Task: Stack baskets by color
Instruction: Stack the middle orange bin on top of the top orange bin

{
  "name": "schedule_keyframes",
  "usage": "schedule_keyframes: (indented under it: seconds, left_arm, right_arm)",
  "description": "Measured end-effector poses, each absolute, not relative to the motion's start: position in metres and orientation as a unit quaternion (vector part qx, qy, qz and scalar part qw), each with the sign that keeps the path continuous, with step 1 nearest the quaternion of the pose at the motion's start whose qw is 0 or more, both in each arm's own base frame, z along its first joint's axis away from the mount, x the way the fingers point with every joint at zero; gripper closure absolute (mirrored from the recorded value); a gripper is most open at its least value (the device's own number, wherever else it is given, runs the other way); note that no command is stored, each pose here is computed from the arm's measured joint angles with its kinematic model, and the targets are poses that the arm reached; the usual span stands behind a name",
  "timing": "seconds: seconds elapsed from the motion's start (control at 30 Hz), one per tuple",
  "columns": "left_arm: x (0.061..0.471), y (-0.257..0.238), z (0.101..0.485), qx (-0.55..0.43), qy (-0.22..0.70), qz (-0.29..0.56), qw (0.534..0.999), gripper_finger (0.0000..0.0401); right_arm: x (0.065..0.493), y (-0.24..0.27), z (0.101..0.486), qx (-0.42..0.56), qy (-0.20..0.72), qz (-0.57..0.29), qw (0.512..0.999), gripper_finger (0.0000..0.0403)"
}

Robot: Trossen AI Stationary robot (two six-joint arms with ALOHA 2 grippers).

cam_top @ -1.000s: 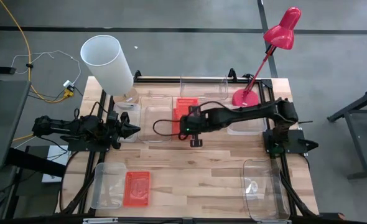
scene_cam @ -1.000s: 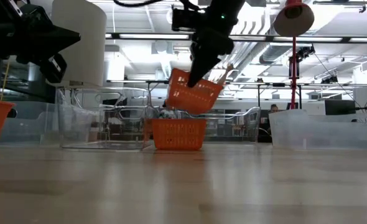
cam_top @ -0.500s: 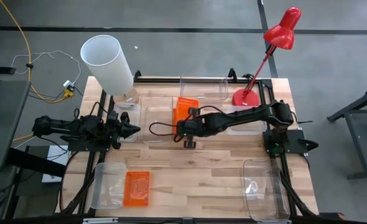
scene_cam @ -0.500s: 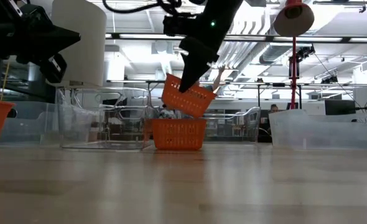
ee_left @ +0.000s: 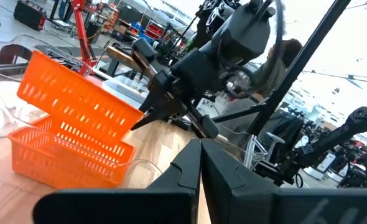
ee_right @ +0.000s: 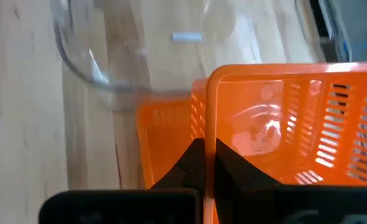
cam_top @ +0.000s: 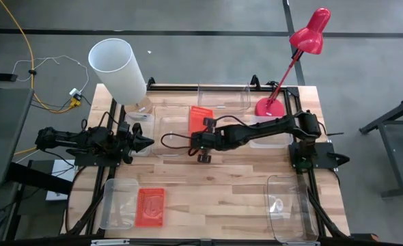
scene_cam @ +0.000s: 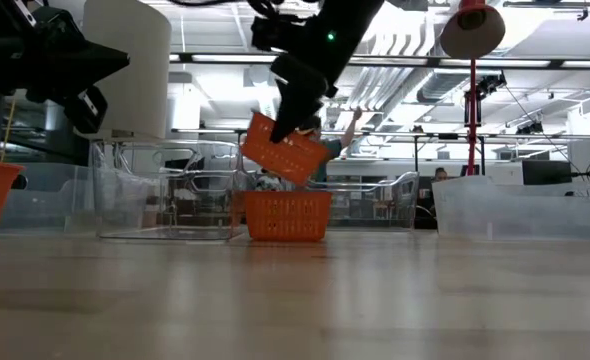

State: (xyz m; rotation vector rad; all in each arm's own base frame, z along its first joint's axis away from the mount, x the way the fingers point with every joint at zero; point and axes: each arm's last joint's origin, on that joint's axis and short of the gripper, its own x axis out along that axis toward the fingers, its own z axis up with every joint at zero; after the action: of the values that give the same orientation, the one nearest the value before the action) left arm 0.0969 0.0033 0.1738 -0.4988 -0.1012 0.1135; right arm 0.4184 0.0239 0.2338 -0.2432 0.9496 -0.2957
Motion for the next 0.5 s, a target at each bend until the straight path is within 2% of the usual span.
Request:
schedule_keyframes:
  seconds: [0.5]
  left_arm:
    - [0.097,0.003,0.174,-0.247,-0.05,0.056,0.966,0.04]
  right_arm:
    - [0.42,0.028,0.208,-0.089,0.5,-0.136,0.85,0.0403]
